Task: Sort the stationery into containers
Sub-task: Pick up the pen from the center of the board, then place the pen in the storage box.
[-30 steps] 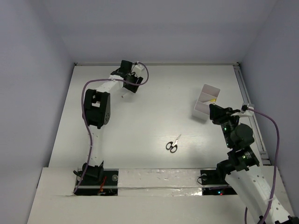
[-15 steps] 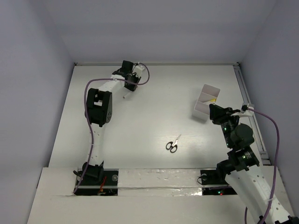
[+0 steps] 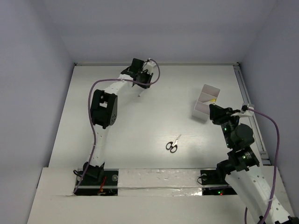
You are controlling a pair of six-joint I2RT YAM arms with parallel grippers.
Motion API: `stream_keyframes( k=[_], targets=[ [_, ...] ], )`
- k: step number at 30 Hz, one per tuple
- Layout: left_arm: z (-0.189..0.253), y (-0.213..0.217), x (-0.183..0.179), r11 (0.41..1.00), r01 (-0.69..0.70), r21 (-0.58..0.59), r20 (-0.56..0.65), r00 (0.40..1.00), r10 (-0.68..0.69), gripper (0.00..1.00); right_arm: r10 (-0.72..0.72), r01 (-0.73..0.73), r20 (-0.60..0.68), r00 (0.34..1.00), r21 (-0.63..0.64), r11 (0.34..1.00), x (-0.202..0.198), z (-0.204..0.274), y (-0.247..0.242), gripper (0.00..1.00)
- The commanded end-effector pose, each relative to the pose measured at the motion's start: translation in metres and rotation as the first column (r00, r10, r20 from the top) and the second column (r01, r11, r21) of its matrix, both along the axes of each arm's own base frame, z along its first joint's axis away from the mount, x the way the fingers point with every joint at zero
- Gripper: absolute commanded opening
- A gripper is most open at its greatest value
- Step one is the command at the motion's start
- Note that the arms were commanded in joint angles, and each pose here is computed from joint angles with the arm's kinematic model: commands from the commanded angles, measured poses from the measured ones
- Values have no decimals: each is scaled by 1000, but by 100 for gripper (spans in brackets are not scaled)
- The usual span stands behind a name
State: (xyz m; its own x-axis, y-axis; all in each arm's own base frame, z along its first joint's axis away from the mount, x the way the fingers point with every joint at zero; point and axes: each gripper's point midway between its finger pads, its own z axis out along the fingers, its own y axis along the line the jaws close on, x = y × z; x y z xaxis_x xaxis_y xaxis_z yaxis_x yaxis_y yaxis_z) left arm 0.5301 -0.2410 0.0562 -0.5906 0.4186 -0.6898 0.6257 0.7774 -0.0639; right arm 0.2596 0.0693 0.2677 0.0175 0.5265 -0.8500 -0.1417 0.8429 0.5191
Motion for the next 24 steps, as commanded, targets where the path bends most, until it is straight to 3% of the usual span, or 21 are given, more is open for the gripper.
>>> stream_keyframes(
  k=[1, 6, 7, 9, 10, 20, 24],
  targets=[
    [162, -97, -18, 927, 232, -294, 268, 951, -154, 0, -22, 20, 73, 997, 23, 1000, -6, 31, -6, 37],
    [235, -189, -89, 735, 442, -514, 343, 891, -296, 0, -43, 40, 102, 994, 32, 999, -15, 40, -12, 37],
    [259, -199, -95, 683, 488, -544, 411, 864, -290, 0, -50, 46, 113, 992, 34, 998, -17, 43, -15, 37],
    [268, -216, -117, 599, 499, -626, 396, 865, -307, 0, -64, 60, 122, 990, 39, 997, -20, 46, -18, 37],
    [286, -222, -120, 544, 539, -643, 461, 840, -286, 0, -68, 63, 131, 989, 42, 997, -22, 48, -19, 37],
    [289, -284, -150, 234, 584, -777, 504, 800, -326, 0, -94, 88, 142, 985, 45, 995, -24, 52, -25, 37],
    [285, -292, -152, 169, 580, -797, 513, 797, -319, 0, -95, 90, 138, 986, 42, 995, -22, 49, -24, 37]
  ],
)
